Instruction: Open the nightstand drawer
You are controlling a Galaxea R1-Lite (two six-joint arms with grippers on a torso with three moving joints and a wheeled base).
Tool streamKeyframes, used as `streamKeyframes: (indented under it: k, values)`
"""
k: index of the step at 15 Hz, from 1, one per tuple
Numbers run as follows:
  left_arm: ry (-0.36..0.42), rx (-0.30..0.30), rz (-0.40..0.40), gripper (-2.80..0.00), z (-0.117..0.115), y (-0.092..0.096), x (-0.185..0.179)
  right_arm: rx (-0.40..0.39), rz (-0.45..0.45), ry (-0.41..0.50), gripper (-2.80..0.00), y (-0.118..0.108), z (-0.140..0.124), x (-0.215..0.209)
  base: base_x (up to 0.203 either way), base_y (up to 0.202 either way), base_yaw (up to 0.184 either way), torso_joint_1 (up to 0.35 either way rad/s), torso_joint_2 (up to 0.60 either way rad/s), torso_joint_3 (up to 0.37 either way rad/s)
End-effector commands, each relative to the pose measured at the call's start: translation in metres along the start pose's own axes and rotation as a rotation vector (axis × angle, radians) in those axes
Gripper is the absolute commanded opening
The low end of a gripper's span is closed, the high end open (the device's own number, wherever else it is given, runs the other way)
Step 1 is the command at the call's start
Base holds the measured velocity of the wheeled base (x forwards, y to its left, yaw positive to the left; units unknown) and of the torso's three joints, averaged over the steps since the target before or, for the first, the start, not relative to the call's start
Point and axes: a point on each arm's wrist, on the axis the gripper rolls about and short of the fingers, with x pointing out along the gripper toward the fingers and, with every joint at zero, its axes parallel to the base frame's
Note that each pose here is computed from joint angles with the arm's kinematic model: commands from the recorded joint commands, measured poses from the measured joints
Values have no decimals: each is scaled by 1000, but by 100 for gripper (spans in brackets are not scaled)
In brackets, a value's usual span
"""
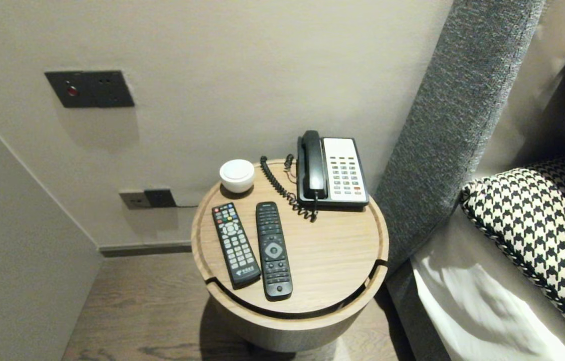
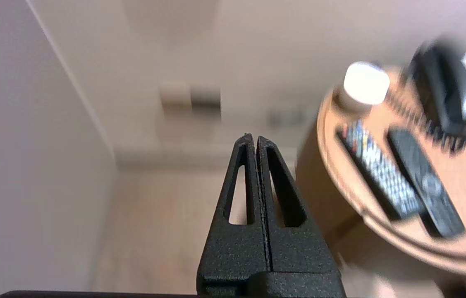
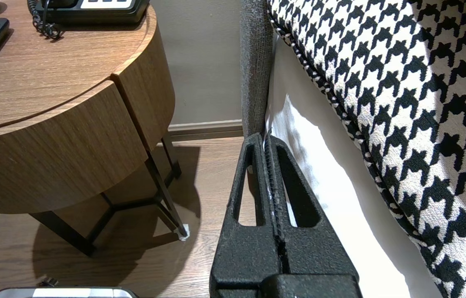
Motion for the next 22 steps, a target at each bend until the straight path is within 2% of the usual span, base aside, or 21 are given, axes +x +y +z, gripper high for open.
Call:
streamKeyframes:
  k: [1, 4, 7, 10, 12, 15, 19, 22]
  values:
    - [369, -54, 8, -280, 10, -2, 59, 0, 0, 39, -280, 0, -11, 2, 0, 0, 0, 0, 0, 0]
    - [635, -186, -61, -280, 3, -21, 99, 0, 0, 39, -280, 0, -11, 2, 0, 0, 0, 0, 0, 0]
    - [817, -234, -133, -280, -8, -61, 125, 0, 0, 39, -280, 0, -11, 2, 0, 0, 0, 0, 0, 0]
    - [962, -238, -88, -280, -33, -91, 144, 0, 0, 39, -280, 0, -11, 2, 0, 0, 0, 0, 0, 0]
    - [1009, -253, -67, -280, -46, -108, 157, 0, 0, 39, -280, 0, -11, 2, 0, 0, 0, 0, 0, 0]
    - [1041, -248, -82, -280, -61, -135, 172, 0, 0, 39, -280, 0, -11, 2, 0, 0, 0, 0, 0, 0]
    - [1021, -243, -24, -280, -78, -152, 187, 0, 0, 39, -280, 0, -11, 2, 0, 0, 0, 0, 0, 0]
    - [1009, -237, -26, -280, -89, -166, 198, 0, 0, 39, -280, 0, -11, 2, 0, 0, 0, 0, 0, 0]
